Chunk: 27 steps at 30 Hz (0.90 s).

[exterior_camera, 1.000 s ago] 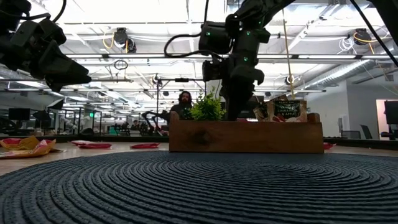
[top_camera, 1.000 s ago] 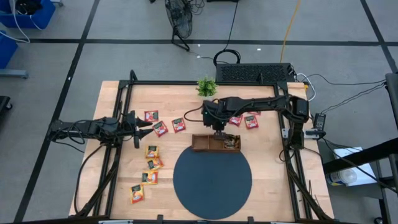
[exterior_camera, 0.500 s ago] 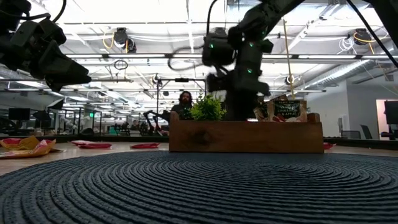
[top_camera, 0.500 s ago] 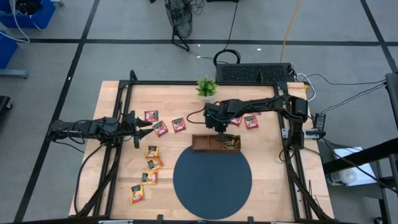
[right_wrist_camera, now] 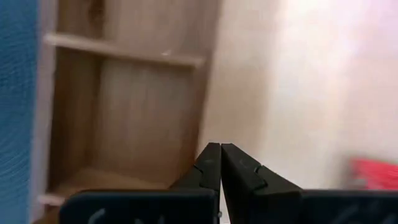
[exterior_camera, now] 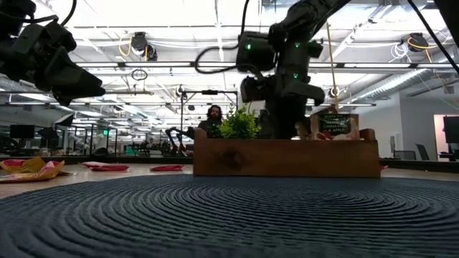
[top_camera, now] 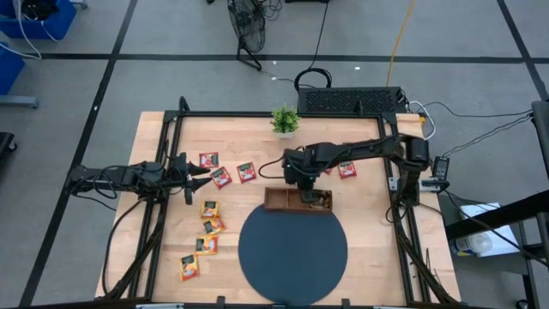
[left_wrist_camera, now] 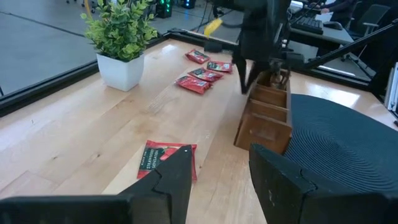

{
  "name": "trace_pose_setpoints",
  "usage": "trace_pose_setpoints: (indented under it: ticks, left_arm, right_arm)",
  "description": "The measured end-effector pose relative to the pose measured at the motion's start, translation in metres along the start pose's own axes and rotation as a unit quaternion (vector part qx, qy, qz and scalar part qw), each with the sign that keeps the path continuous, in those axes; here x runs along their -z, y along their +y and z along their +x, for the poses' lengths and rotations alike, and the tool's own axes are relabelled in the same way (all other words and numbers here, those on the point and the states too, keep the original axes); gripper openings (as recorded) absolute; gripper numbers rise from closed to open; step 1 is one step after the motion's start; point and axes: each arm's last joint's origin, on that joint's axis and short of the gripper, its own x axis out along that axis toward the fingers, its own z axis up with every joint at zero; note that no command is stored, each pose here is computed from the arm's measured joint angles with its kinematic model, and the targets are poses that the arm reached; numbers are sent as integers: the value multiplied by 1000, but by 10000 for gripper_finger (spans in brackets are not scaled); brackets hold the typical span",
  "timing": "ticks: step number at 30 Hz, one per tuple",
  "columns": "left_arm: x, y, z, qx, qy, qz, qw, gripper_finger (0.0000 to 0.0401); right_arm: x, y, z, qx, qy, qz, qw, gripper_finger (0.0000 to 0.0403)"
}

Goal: Pick & Place Tea
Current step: Adjust the wooden organizer on the table, then put the red tea bag into the middle slot of the wooden organizer

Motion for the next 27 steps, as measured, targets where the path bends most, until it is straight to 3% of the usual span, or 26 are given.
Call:
trace_pose_setpoints:
  ticks: [5,9,13,19,23,27]
  left_arm:
    - [0,0,0,0,0,0,1000,161]
    - [0,0,0,0,0,0,1000,161]
    - [0,0,0,0,0,0,1000,161]
    - [0,0,0,0,0,0,1000,161]
    - [0,0,0,0,0,0,1000,161]
    - [0,0,0,0,0,0,1000,161]
  right_arm:
    - [10,-10,-38,188,25,30,981,0]
    - [29,-16,-67,237,10,98,966,0]
    - [72,-27,-73,282,22,145,948,18]
    - [144,-59,-73,260,-4,309,915,111]
    - [183,-78,-74,228,-37,436,870,180]
    - [213,-84,-67,169,-53,502,846,226]
